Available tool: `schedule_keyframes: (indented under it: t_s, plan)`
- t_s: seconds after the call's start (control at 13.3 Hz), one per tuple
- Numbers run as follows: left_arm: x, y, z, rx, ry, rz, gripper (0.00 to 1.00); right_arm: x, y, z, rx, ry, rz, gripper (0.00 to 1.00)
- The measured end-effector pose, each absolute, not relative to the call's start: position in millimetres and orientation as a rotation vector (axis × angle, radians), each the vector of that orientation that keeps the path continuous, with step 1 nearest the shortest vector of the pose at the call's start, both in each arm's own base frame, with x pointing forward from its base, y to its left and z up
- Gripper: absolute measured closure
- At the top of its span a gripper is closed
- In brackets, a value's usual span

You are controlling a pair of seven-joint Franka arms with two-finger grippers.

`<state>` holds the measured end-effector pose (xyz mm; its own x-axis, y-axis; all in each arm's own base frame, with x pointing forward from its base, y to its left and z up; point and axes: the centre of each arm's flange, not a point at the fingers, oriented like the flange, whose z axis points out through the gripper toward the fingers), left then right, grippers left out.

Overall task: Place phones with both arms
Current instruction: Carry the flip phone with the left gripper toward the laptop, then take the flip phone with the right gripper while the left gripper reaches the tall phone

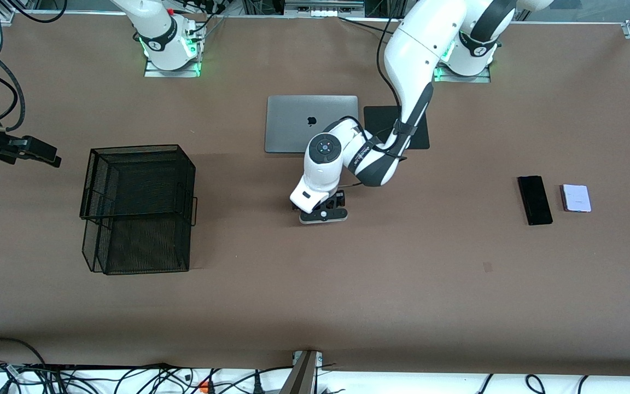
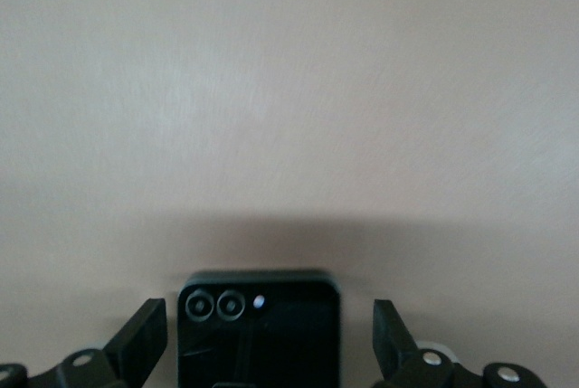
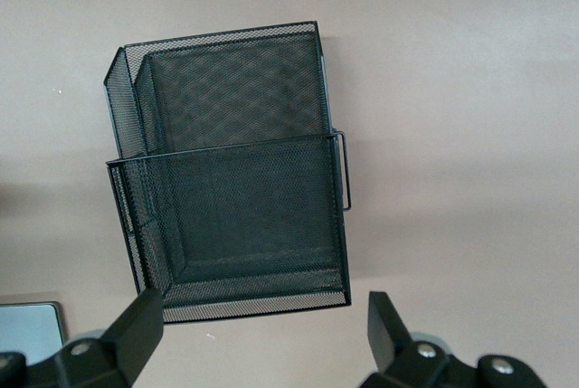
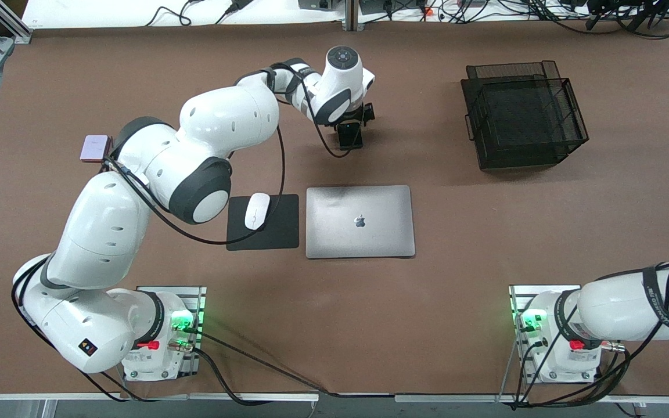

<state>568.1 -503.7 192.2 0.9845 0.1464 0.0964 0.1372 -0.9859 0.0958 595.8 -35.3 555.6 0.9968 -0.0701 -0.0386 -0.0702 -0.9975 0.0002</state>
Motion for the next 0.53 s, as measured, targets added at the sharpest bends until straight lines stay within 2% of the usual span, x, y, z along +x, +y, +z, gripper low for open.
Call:
schedule_keyframes:
  t_s: [0.3, 0.53]
  plan:
    - [604, -466, 239, 3.083, 0.311, 0.181, 0.00, 595, -37, 556, -3.138, 0.111, 0.064, 0.00]
    - [620, -422, 252, 3.165, 0.287, 0.069, 0.00, 590, -16, 553, -3.131, 0.055, 0.145, 0.00]
